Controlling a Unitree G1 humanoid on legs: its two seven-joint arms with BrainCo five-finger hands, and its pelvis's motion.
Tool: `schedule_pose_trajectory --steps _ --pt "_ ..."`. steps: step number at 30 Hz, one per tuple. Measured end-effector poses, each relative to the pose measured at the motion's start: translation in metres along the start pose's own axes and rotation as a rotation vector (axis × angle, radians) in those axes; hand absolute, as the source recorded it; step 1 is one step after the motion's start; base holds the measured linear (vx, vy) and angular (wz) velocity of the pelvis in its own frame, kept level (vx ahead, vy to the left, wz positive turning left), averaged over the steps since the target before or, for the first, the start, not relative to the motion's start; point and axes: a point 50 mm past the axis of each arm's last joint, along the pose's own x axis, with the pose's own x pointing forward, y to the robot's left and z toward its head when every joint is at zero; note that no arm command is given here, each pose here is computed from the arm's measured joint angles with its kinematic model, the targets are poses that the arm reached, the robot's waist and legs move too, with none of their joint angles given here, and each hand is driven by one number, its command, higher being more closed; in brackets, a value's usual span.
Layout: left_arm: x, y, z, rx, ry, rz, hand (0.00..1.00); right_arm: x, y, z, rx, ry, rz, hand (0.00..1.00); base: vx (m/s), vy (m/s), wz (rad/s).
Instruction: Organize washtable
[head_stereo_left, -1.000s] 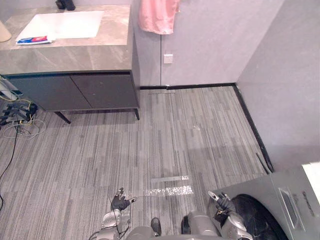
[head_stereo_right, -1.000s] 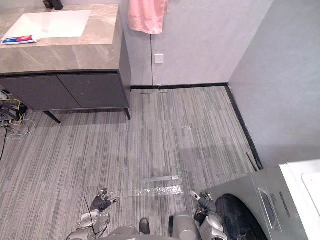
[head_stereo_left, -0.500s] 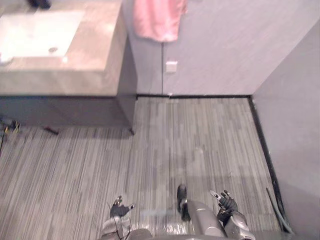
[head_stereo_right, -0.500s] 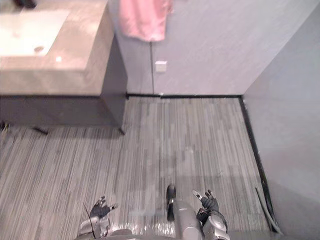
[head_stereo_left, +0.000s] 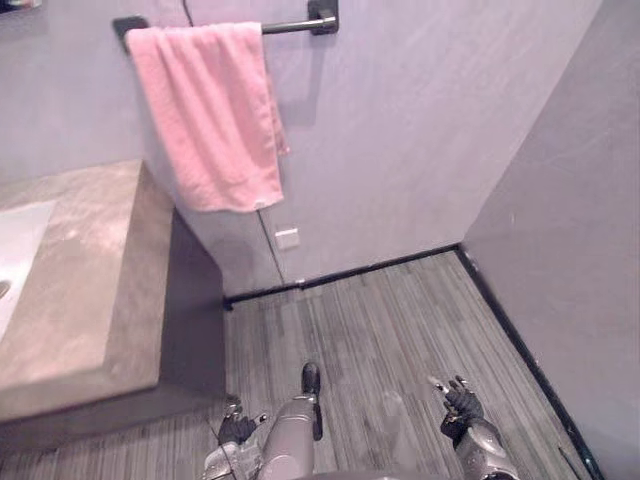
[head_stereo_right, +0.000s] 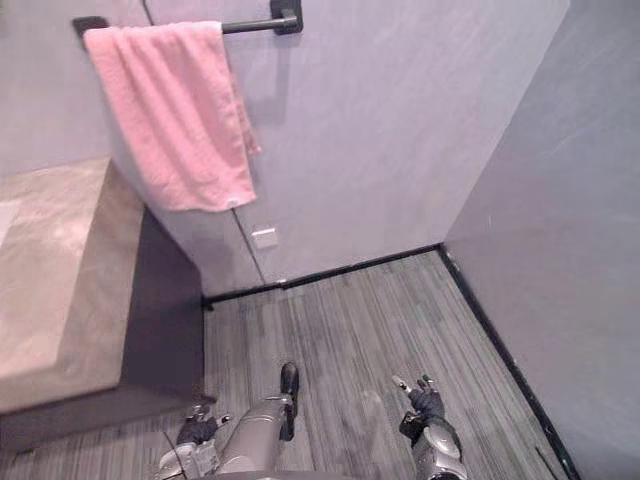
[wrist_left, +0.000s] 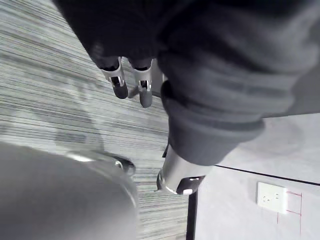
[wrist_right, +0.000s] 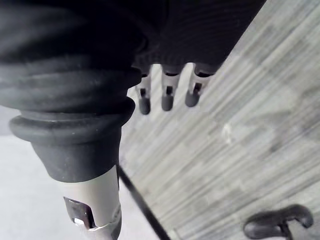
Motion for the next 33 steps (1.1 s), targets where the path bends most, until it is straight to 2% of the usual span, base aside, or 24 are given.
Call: schedule_pose_trajectory --steps 4,9,14,16,21,27,29,33 --pt "0.0 0.02 0.0 0.008 0.009 0.055 0.0 -0.006 0.0 -0.016 -0.003 0.041 0.004 0.0 0.66 0.253 -0.06" --pt "0.002 0.022 0.004 0.057 0.0 0.048 0.0 -0.009 0.007 -0.021 -0.015 0.044 0.046 0.0 0.51 0.147 0.24" --pt "0.005 0.004 0.022 0.047 -0.072 -0.006 0.0 -0.012 0.0 -0.022 -0.018 0.036 0.036 0.0 0.35 -0.047 0.6" --pt "0.007 -0.002 0.034 0.087 -0.119 -0.028 0.0 -0.013 -0.002 -0.023 -0.049 0.039 0.037 0.0 0.31 -0.225 0.83" --pt "0.005 -0.022 0.045 -0.005 -0.171 -0.068 0.0 -0.007 -0.01 0.004 -0.077 -0.051 0.028 0.0 0.31 -0.237 0.57" --pt "-0.007 -0.043 0.111 -0.087 -0.446 -0.125 0.0 -0.004 -0.03 0.042 -0.024 -0.188 -0.064 0.0 0.12 -0.073 0.49" --pt "-0.019 -0.032 0.148 -0.134 -0.613 -0.076 0.0 -0.005 -0.03 0.043 -0.021 -0.203 -0.067 0.0 0.04 0.067 0.13" --pt "-0.047 -0.011 0.194 -0.177 -0.858 0.04 0.0 -0.011 -0.026 0.023 -0.024 -0.155 -0.062 0.0 0.01 0.043 0.16"
